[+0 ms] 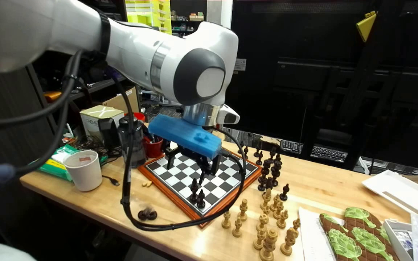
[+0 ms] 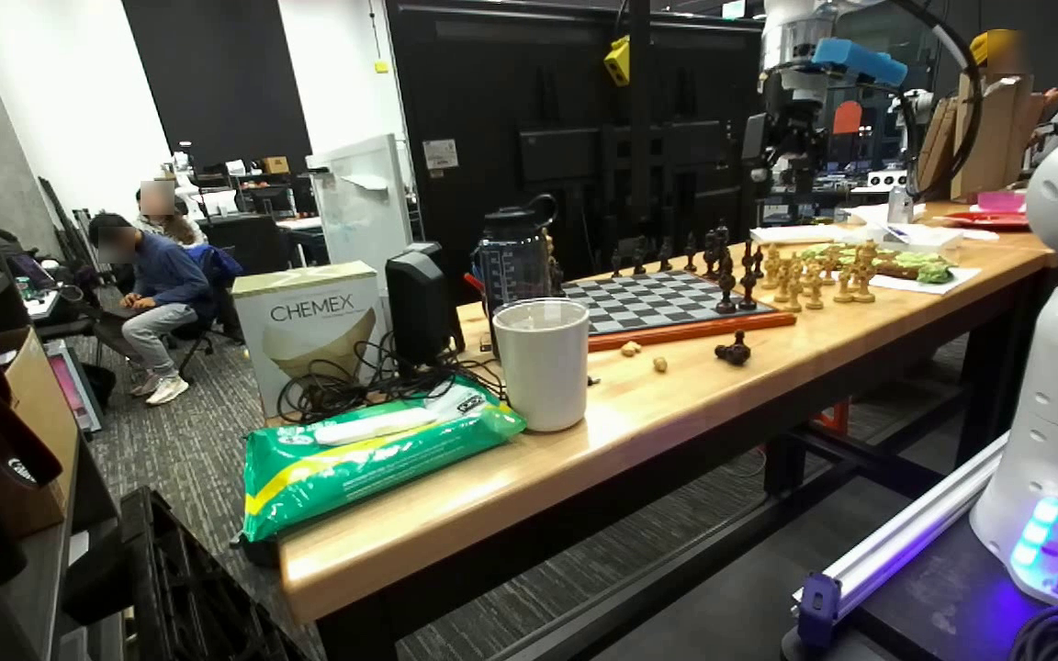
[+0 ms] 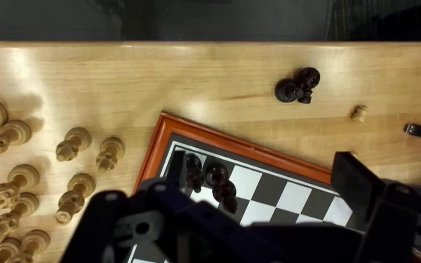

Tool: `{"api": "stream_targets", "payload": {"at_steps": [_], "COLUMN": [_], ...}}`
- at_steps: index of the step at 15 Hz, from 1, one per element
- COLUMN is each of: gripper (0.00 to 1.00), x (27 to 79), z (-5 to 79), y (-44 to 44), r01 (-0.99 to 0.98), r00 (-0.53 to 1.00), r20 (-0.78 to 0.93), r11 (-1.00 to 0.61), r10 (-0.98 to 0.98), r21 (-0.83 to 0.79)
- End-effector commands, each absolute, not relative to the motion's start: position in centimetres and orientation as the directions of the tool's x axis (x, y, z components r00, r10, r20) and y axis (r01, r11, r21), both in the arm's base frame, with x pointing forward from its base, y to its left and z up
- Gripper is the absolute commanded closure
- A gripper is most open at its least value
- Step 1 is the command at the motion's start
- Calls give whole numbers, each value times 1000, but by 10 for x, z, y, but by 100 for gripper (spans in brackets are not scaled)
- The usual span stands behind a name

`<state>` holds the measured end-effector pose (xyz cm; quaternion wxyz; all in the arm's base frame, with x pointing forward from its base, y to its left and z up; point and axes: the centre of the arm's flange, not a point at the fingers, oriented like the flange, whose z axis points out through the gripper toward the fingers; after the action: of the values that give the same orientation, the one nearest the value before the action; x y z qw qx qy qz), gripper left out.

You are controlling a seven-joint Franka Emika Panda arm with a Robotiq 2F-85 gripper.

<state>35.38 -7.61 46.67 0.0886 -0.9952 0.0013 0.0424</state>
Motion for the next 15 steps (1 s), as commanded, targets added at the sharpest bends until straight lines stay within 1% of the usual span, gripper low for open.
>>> {"api": "stream_targets", "payload": {"at_steps": [1,15], "gripper": [0,0], "x": [361,373], "z": [473,472], "y": [-77,-75], "r01": [49,3], "r00": [988,992], "r20": [-135,-120], "r11": [-981,-985], "r10": [75,24], "r21": [-187,-172]}}
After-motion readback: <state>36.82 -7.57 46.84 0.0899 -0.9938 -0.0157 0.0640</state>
